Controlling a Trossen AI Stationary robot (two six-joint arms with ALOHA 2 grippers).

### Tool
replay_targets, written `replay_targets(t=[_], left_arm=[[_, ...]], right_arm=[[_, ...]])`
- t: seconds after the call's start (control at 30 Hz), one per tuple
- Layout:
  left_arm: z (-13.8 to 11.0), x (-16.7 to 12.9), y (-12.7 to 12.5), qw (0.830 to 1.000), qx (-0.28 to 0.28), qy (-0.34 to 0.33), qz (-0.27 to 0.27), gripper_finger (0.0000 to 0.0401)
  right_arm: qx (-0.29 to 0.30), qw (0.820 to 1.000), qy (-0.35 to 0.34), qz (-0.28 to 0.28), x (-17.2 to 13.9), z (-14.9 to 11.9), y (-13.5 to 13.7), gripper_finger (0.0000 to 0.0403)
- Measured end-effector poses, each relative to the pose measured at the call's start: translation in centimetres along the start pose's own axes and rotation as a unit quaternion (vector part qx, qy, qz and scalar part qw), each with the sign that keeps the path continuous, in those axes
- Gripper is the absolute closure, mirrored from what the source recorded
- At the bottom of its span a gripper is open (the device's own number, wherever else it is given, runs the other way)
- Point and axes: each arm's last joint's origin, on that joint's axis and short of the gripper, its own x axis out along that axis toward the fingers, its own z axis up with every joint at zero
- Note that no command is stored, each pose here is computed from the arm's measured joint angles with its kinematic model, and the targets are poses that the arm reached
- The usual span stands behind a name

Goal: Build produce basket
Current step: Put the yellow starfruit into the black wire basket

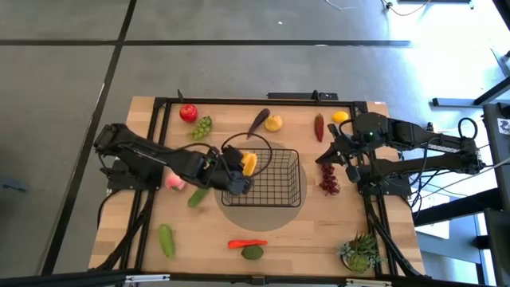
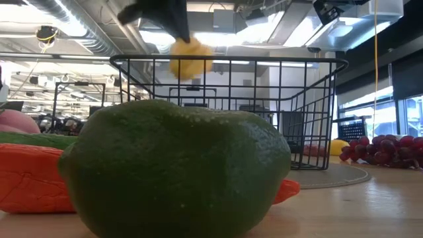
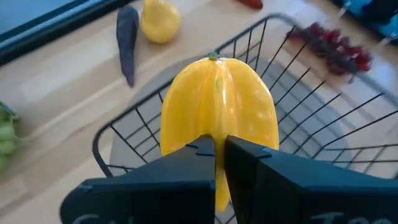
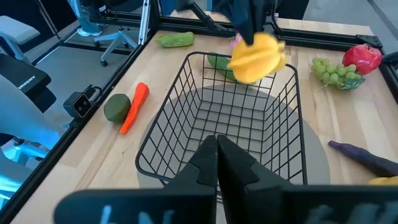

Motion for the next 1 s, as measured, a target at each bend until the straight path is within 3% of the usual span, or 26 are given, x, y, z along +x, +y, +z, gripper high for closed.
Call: replay_targets(t=[0.5, 1.0], left_arm=[[-4.5, 5.1, 2.6, 0.998, -0.044, 0.039, 0.009, 0.0401], [-4.7, 7.0, 3.6, 0.996, -0.035, 0.074, 0.025, 0.0401]], right_arm=[[0.000, 1.000, 0.000, 0.000, 0.0, 0.0, 0.0, 0.0402], [0.000, 1.000, 0.000, 0.000, 0.0, 0.0, 0.0, 0.0402]])
